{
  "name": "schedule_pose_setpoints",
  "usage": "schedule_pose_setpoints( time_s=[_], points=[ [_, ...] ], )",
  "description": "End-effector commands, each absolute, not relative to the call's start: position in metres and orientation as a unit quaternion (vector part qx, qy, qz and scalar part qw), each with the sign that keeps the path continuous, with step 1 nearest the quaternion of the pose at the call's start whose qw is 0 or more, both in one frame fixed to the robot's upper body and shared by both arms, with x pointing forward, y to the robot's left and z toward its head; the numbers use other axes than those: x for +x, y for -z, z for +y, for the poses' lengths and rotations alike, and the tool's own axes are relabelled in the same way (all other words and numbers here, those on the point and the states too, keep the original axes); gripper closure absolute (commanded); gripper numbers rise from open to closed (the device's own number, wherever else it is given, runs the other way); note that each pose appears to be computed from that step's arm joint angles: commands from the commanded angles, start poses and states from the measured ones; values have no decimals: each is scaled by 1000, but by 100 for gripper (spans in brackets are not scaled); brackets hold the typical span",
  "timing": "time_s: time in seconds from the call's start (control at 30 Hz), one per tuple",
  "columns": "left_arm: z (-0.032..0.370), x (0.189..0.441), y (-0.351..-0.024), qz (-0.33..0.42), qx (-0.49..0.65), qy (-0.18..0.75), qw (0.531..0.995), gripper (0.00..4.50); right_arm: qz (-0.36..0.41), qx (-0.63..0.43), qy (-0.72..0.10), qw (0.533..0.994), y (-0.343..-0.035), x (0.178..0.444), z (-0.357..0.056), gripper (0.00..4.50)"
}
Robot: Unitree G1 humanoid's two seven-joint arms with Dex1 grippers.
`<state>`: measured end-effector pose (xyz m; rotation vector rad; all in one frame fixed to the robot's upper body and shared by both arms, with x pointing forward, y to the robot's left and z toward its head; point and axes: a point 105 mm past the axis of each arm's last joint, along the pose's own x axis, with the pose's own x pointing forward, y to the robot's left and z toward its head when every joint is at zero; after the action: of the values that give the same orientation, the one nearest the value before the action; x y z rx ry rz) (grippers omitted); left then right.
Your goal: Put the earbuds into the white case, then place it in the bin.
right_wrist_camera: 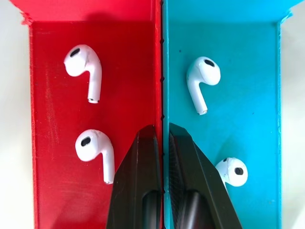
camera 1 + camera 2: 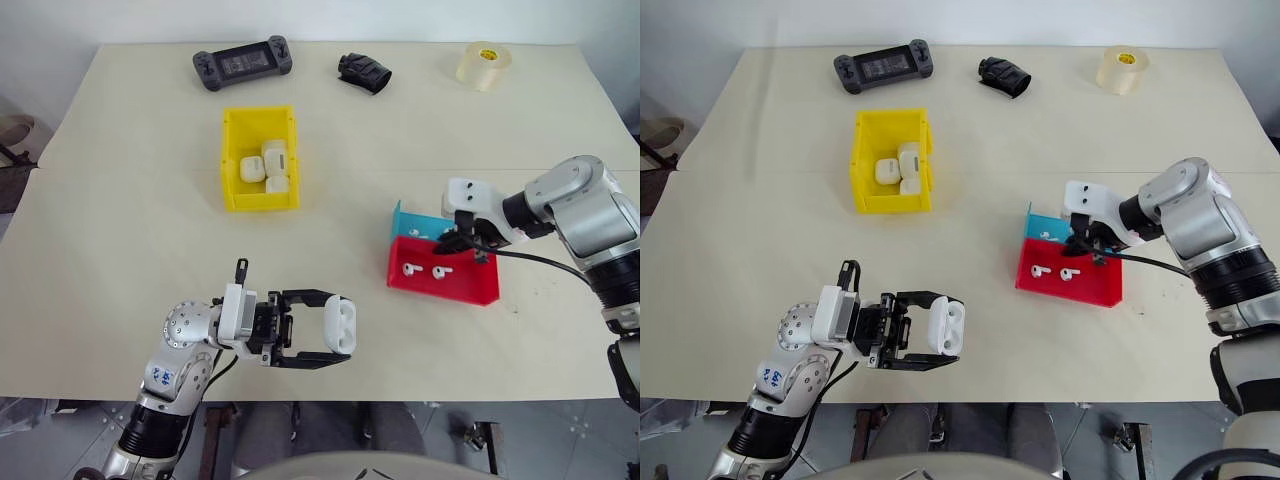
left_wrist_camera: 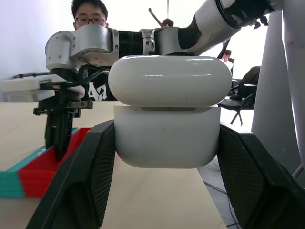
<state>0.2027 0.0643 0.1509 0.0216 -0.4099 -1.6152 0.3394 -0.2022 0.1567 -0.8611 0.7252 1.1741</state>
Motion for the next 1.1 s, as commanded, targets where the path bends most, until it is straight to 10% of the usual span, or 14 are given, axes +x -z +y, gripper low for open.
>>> schedule_pose_setpoints(
  time_s=[0.03,0.43,0.9,1.1],
  points=[
    [63,196,-159,-198,15,717,668,171,326,-412,-529,666,-160,335,-212,437],
    [66,195,-160,-196,17,717,669,171,335,-444,-533,637,-145,322,-222,437],
    [65,198,-159,-187,10,737,649,171,260,-409,-525,700,-200,298,-222,4],
    [61,210,-158,-190,6,746,638,171,198,-368,-559,717,-201,252,-224,4]
  ],
)
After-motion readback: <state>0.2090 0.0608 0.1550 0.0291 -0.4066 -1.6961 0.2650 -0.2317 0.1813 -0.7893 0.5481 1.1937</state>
